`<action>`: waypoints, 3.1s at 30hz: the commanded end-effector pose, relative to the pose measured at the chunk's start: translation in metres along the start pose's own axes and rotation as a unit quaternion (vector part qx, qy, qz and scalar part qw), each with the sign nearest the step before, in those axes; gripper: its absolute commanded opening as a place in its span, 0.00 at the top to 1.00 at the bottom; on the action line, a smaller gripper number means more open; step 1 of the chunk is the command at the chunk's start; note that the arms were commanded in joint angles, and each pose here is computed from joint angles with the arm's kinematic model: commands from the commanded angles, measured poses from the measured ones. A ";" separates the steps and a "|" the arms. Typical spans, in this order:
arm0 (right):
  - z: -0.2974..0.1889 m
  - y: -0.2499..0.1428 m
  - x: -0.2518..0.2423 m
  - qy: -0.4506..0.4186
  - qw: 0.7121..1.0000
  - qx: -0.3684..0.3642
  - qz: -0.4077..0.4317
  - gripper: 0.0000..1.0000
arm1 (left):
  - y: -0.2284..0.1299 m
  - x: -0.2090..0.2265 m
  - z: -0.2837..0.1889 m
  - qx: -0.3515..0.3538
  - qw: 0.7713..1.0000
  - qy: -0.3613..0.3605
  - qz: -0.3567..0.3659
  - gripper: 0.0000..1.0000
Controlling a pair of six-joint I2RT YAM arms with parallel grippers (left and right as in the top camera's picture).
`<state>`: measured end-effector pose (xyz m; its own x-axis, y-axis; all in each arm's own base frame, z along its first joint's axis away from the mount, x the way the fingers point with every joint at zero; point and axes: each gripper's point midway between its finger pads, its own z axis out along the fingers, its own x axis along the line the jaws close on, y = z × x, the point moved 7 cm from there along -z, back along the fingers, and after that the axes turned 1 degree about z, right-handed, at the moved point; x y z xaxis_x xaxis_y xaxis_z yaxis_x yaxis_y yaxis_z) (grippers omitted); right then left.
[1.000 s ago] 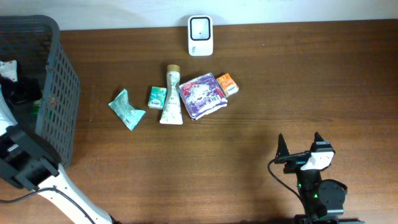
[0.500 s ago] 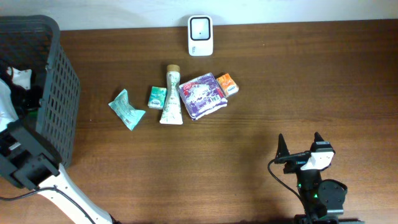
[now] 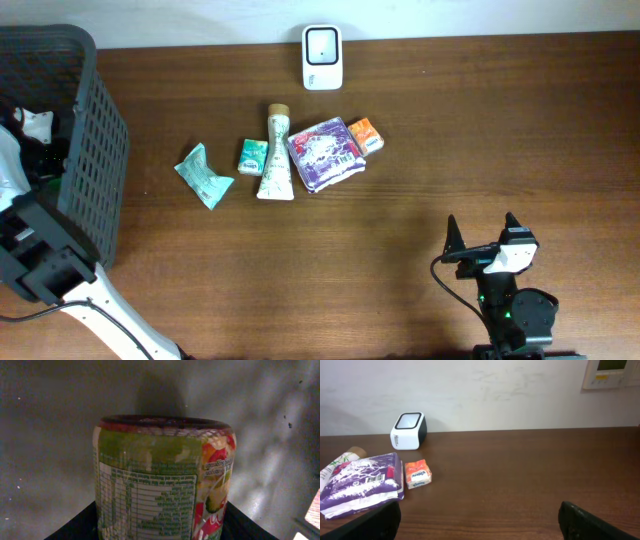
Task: Scan the item barcode
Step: 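Grasp the green-lidded jar with the left gripper and lift it out, then carry the jar and set it upright right of the purple pack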
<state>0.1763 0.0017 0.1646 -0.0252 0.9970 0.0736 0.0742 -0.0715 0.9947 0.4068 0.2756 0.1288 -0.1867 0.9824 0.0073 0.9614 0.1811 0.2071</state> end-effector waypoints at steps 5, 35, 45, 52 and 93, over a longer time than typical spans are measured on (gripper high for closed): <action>0.000 -0.003 0.000 0.000 1.000 0.002 0.004 0.01 | 0.015 0.001 -0.029 -0.037 0.998 0.006 -0.056 0.60; 0.000 -0.003 0.000 0.000 1.000 0.002 0.004 0.01 | 0.002 -0.114 -0.353 -0.425 0.854 -0.298 0.015 0.77; 0.000 -0.003 0.000 0.000 1.000 0.002 0.004 0.01 | -0.005 -0.198 -0.346 -0.344 0.849 -0.397 0.064 0.75; 0.000 -0.003 0.000 0.000 1.000 0.002 0.004 0.01 | -0.016 -0.268 -0.307 -0.256 0.930 -0.253 0.076 0.74; 0.000 -0.003 0.000 0.000 1.000 0.002 0.004 0.01 | -0.153 -0.580 -0.064 0.081 0.902 -0.139 0.401 0.63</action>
<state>0.1763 0.0017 0.1646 -0.0252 0.9969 0.0740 0.0742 -0.0719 0.9946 0.3553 -0.3130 0.1697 0.6051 0.7787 -0.1660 0.7959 -0.5969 0.1013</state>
